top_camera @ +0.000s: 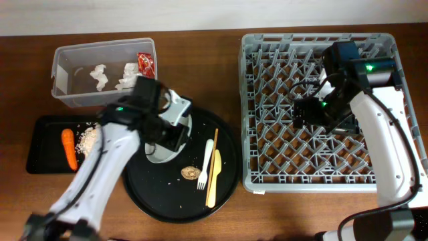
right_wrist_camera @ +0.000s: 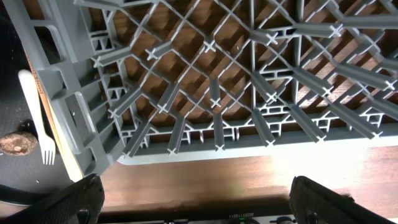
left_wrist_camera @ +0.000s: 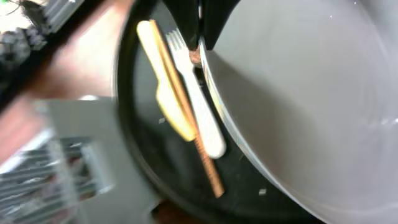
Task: Sort waste into correct bins and load items into the dishwasher rack
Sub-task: 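Carry the emptied white plate back and set it on the round tray, then grasp the white plate on the round tray with the right gripper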
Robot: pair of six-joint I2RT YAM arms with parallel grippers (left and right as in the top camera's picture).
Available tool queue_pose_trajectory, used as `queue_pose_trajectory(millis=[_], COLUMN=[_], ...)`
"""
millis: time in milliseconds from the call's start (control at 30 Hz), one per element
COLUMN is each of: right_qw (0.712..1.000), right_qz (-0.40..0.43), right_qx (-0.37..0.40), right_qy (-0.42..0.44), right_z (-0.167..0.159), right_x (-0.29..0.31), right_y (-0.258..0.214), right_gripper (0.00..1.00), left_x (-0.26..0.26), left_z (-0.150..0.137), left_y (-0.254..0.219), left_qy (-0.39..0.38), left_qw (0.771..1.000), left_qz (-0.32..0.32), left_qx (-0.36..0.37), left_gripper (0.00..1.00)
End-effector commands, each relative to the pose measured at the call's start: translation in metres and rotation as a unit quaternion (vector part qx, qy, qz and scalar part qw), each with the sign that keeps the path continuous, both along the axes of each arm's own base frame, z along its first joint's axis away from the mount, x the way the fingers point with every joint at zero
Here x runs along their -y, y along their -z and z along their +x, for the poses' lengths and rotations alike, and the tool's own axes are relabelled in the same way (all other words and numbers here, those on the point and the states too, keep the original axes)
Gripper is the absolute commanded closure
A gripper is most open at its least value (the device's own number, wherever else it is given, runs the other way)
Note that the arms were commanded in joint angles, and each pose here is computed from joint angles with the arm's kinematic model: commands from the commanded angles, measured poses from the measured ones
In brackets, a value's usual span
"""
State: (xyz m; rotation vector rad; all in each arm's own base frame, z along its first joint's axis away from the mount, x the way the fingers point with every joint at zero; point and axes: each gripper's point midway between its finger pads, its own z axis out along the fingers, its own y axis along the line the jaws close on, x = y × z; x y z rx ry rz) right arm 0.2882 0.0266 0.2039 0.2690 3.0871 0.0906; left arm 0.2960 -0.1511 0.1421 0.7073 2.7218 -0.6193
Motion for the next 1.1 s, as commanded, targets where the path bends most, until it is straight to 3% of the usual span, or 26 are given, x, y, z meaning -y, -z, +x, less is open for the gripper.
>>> queue_pose_trajectory(millis=[0, 67, 100, 133, 167, 200, 267, 333, 433, 467, 567, 667, 800, 900, 1067], right_qw=[1.0, 1.0, 1.0, 1.0, 1.0, 1.0, 0.999, 0.994, 0.972, 0.956, 0.929, 0.917, 0.924, 0.93, 0.933], right_qz=[-0.005, -0.006, -0.006, -0.006, -0.006, -0.006, 0.0, 0.024, 0.053, 0.063, 0.079, 0.083, 0.071, 0.065, 0.083], right_qx=[0.002, 0.003, 0.003, 0.004, 0.006, 0.009, 0.021, 0.046, 0.114, 0.151, 0.186, 0.154, 0.089, 0.059, 0.05], right_qy=[0.005, 0.004, 0.004, 0.003, 0.0, -0.01, -0.032, -0.093, -0.199, -0.244, -0.311, -0.358, -0.364, -0.358, -0.347], right_z=[0.0, 0.0, 0.0, 0.0, 0.001, 0.003, 0.008, 0.016, 0.034, 0.041, 0.045, 0.047, 0.049, 0.052, 0.059], right_x=[0.003, 0.003, 0.003, 0.003, 0.003, 0.003, -0.001, -0.024, -0.089, -0.126, -0.186, -0.239, -0.26, -0.27, -0.284], right_y=[-0.001, -0.001, -0.001, -0.001, -0.001, -0.001, -0.002, -0.004, -0.012, -0.017, -0.013, 0.036, 0.107, 0.152, 0.189], right_gripper=[0.01, 0.01, 0.01, 0.01, 0.01, 0.01, 0.01, 0.01, 0.01, 0.0, 0.0, 0.02, 0.12, 0.18, 0.34], left_x=[0.009, 0.019, 0.021, 0.022, 0.022, 0.022, 0.011, -0.029, -0.088, -0.121, -0.175, -0.227, -0.255, -0.255, -0.255], left_z=[0.006, 0.001, -0.002, -0.003, -0.002, -0.002, 0.004, 0.014, 0.012, 0.009, 0.003, -0.011, -0.022, -0.022, -0.022], left_y=[0.041, 0.056, 0.057, 0.055, 0.052, 0.04, 0.009, -0.029, -0.068, -0.075, -0.077, -0.074, -0.073, -0.073, -0.073], left_qy=[0.004, 0.02, 0.024, 0.026, 0.026, 0.025, 0.01, -0.06, -0.18, -0.253, -0.373, -0.493, -0.542, -0.541, -0.541], left_qw=[0.998, 0.996, 0.996, 0.996, 0.996, 0.997, 0.997, 0.989, 0.974, 0.959, 0.921, 0.865, 0.835, 0.835, 0.835], left_qz=[0.061, 0.069, 0.07, 0.069, 0.069, 0.066, 0.082, 0.132, 0.121, 0.118, 0.11, 0.097, 0.095, 0.095, 0.095], left_qx=[-0.033, -0.053, -0.056, -0.054, -0.051, -0.042, -0.009, 0.037, 0.064, 0.057, 0.031, -0.004, -0.014, -0.014, -0.014], left_gripper=[1.0, 1.0, 0.68, 0.47, 0.35, 0.15, 0.01, 0.01, 0.01, 0.01, 0.01, 0.01, 0.01, 0.01, 0.01])
